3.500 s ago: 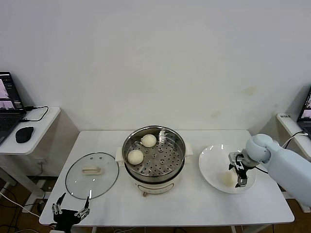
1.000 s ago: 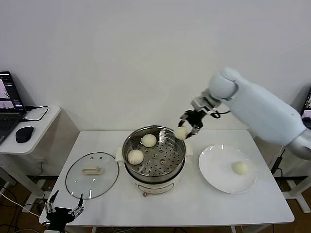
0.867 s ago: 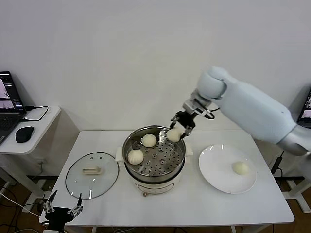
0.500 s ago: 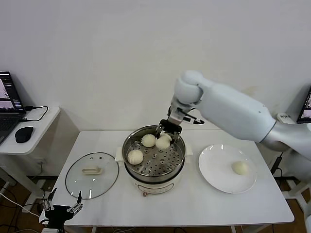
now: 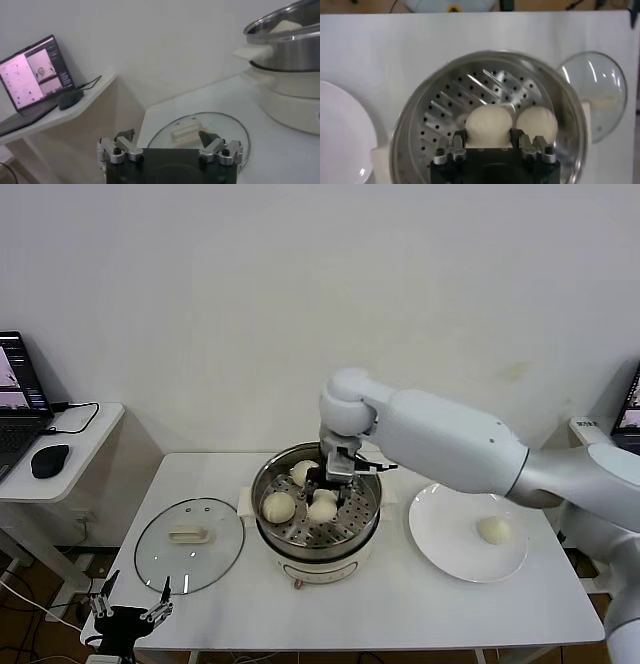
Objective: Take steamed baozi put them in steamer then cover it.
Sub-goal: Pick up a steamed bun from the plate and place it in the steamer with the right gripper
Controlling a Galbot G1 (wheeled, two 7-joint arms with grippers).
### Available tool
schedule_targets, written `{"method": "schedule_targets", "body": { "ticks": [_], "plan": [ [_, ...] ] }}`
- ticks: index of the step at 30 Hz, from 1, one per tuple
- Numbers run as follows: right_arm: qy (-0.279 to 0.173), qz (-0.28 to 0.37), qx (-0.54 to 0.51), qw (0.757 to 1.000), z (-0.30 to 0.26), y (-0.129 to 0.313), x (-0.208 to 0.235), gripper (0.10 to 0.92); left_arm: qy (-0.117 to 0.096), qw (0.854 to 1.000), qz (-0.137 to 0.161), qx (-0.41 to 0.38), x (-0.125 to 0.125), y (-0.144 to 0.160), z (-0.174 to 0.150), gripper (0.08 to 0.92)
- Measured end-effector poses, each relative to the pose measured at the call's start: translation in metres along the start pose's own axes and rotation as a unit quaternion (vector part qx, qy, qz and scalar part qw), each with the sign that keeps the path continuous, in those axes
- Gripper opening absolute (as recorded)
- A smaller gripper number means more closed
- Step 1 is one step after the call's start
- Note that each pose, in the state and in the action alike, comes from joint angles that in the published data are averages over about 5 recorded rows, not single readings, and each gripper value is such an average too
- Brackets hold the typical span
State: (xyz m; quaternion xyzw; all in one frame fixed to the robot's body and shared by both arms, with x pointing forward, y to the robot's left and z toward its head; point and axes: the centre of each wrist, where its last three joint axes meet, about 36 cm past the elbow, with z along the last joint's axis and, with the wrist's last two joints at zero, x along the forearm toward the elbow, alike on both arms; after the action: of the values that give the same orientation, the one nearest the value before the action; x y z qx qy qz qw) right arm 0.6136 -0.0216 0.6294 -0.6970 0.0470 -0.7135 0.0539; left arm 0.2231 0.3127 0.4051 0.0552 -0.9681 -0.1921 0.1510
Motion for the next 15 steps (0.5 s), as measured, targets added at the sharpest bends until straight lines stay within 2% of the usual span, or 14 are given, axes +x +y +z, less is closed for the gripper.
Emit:
{"method": "schedule_targets", "body": {
  "ticks": [15],
  "plan": [
    [-0.013,-0.015,0.031,0.999,-0.014,-0.019,-0.026,0.545,-0.002,1.0,0.002,0.003,0.001,0.0,-0.002,0.823]
  ]
}}
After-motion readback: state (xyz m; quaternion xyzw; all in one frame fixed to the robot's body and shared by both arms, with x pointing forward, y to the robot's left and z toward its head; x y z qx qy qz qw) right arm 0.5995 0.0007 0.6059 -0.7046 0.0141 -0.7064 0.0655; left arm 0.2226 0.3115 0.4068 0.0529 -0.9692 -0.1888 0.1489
